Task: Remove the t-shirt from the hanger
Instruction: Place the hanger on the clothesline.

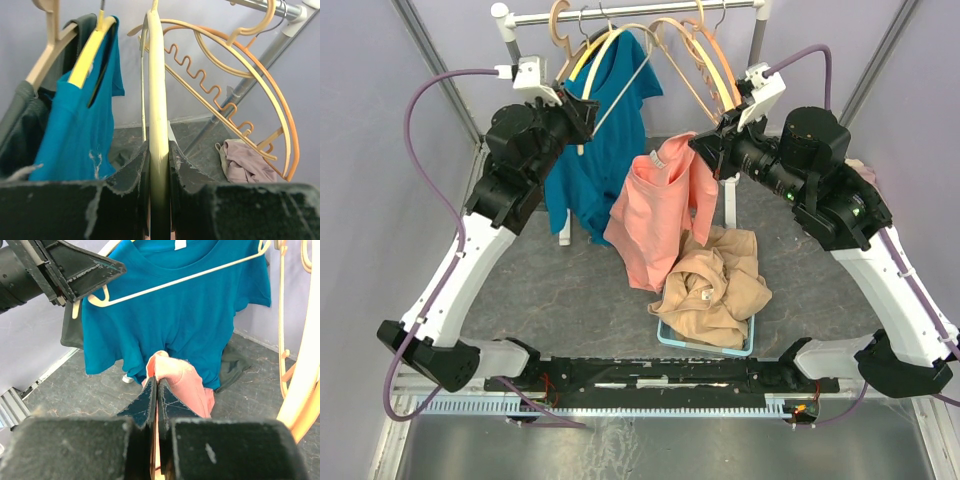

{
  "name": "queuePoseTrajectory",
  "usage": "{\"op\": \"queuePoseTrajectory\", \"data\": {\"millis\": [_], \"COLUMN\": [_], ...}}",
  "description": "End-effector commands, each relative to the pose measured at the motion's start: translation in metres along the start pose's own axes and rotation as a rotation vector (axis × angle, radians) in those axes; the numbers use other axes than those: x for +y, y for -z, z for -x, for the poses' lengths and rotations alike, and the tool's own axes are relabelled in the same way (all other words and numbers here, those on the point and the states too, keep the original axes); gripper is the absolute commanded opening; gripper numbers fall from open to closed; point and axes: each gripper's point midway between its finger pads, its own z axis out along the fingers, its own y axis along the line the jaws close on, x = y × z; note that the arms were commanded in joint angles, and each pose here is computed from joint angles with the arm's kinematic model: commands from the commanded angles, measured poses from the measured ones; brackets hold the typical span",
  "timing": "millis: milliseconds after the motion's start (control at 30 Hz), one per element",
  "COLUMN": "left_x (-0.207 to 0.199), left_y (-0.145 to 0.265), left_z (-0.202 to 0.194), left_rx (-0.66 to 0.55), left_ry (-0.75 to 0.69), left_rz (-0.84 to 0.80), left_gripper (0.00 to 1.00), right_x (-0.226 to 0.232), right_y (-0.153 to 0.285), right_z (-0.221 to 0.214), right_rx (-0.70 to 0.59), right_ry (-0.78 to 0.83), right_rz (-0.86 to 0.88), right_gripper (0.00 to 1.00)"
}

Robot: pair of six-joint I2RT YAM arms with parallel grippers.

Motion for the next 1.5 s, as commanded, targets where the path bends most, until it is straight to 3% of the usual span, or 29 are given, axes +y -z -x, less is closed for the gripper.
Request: {"op": "queuePoseTrajectory", "data": {"millis": [0, 300, 767, 867, 967, 1067, 1233, 1467], "left_x": [-0.026, -0.049, -0.06, -0.061, -0.059, -0.058, -0.054, -0.045], "left_y": [-0.001, -0.009, -0.026, -0.026, -0.021, -0.011, 0.007, 0.035], "left_z": [0.044, 0.021, -0.011, -0.015, -0.017, -0.016, -0.013, -0.021], "left_rx": [-0.148, -0.111, -0.047, -0.02, -0.002, 0.008, 0.02, 0.055], "left_ry": [-0.064, -0.17, -0.146, -0.136, -0.126, -0.108, -0.089, -0.047], "left_rz": [-0.05, 0.008, 0.047, 0.048, 0.05, 0.047, 0.038, 0.039], "left_gripper": [0.03, 0.03, 0.03, 0.17, 0.46, 0.64, 0.8, 0.82], "right_x": [0.004, 0.001, 0.009, 0.013, 0.016, 0.018, 0.019, 0.022], "right_y": [0.015, 0.018, 0.035, 0.04, 0.046, 0.051, 0.064, 0.084], "right_z": [0.04, 0.043, 0.067, 0.075, 0.083, 0.094, 0.122, 0.166], "right_rx": [-0.125, -0.134, -0.196, -0.216, -0.238, -0.265, -0.342, -0.482], "right_ry": [0.025, 0.028, 0.035, 0.044, 0.052, 0.065, 0.084, 0.085], "right_rz": [0.001, -0.012, 0.02, 0.039, 0.049, 0.054, 0.047, 0.041], "right_gripper": [0.01, 0.01, 0.01, 0.01, 0.01, 0.01, 0.01, 0.01]}}
